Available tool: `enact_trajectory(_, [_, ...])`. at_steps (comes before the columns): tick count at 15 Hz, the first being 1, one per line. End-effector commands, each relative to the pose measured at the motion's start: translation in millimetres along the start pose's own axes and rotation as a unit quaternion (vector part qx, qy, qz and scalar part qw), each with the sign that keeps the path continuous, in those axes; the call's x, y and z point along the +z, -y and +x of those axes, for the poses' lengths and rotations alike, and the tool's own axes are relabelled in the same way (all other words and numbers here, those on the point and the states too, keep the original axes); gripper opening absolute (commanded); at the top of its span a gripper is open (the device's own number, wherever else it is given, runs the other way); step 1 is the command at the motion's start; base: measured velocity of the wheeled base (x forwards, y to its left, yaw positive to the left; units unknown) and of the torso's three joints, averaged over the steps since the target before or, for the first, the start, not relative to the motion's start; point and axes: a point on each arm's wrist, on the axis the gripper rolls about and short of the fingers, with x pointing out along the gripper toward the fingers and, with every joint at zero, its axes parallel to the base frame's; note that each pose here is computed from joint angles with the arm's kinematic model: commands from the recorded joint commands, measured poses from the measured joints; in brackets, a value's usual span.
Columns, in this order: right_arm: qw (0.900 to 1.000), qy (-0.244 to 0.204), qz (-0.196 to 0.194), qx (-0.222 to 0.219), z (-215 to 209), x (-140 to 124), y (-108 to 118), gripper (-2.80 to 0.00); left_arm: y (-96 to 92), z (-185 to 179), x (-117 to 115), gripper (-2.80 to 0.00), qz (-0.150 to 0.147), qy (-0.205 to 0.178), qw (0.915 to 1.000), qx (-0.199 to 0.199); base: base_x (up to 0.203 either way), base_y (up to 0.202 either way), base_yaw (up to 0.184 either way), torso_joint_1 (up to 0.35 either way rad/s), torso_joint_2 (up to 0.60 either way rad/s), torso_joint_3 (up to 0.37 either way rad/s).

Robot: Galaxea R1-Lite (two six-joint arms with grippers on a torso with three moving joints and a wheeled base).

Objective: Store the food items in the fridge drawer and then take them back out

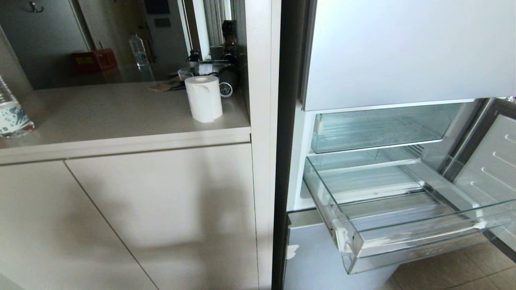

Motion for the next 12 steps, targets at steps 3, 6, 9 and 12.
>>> enact_trajectory(3, [0.999,0.041,-0.025,0.008,-43.0,-77.6,-4.7,-2.80,0.0,0.1,-0.1,-2.80,0.000,-0.001,1.0000,0.000,0.000,0.000,0.000,0.000,0.00,0.000])
enact_trajectory(6, [0.999,0.012,-0.033,0.019,-52.4,-111.2,-7.4,-2.80,0.0,0.1,-0.1,-2.80,-0.001,-0.001,1.0000,0.000,0.000,0.000,0.000,0.000,0.00,0.000])
enact_trajectory(9, [0.998,0.047,-0.042,0.021,-57.7,-115.7,-8.2,-2.80,0.0,0.1,-0.1,-2.80,-0.010,-0.001,0.9999,0.001,0.000,0.000,0.000,0.000,0.00,0.000])
enact_trajectory(12, [0.998,0.044,-0.038,0.014,-57.6,-116.0,-7.9,-2.80,-0.1,0.1,-0.1,-2.80,-0.012,-0.001,0.9999,0.003,0.000,0.000,0.000,0.000,0.00,0.000])
